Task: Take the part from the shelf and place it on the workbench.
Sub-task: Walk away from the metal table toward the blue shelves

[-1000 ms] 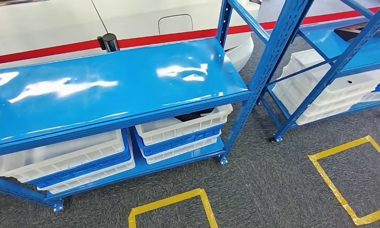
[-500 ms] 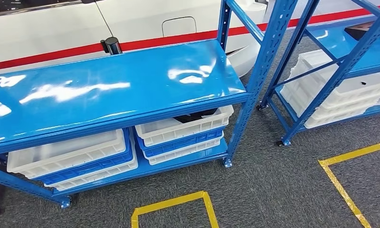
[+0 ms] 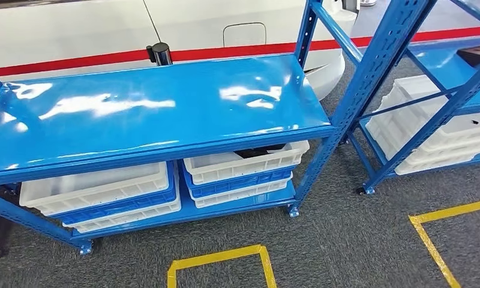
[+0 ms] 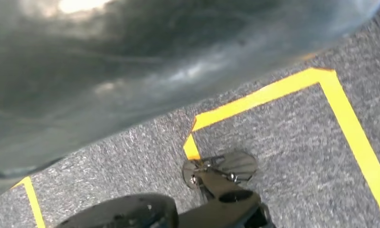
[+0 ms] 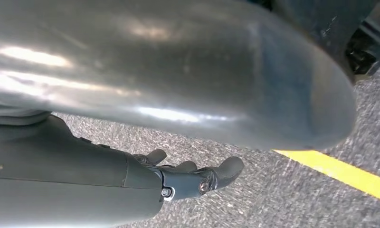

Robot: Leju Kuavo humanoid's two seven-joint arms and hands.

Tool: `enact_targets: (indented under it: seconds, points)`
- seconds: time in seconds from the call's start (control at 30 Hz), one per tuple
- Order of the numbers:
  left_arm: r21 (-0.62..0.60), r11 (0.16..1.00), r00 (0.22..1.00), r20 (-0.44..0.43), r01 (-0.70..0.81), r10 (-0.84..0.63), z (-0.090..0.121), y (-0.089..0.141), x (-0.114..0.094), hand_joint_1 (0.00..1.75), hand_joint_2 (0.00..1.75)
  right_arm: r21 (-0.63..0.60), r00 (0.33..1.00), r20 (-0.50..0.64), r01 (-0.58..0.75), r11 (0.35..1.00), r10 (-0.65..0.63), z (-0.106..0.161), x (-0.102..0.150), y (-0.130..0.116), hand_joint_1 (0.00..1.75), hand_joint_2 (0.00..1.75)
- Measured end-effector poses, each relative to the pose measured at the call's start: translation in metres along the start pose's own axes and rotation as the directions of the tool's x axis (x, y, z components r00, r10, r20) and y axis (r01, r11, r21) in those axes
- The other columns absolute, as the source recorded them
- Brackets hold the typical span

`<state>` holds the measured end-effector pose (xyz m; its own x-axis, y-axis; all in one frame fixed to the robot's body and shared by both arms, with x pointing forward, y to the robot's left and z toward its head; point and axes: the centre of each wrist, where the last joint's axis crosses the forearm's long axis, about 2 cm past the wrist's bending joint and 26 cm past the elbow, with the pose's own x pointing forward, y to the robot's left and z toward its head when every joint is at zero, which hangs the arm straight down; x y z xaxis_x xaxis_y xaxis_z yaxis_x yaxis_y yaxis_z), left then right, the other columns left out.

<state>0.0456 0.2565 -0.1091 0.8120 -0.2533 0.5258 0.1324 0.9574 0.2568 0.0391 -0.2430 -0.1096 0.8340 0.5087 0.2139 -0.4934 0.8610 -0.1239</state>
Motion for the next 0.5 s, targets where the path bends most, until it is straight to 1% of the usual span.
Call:
enact_targets:
  seconds: [0.23,0.5]
  points:
    - [-0.005,1.000,1.000,0.002,0.002,-0.002,0.0005,-0.0018,0.0003,0.00,0.00,0.001,1.000,-0.005,-0.002,1.000,0.002,0.0003,-0.0029,0.0003,0.00,0.00]
    - [-0.007,1.000,1.000,0.001,0.007,-0.007,0.0010,-0.0021,-0.0004,0.00,0.00,-0.002,1.000,-0.001,-0.002,1.000,0.002,-0.0001,-0.0008,-0.0013,0.00,0.00]
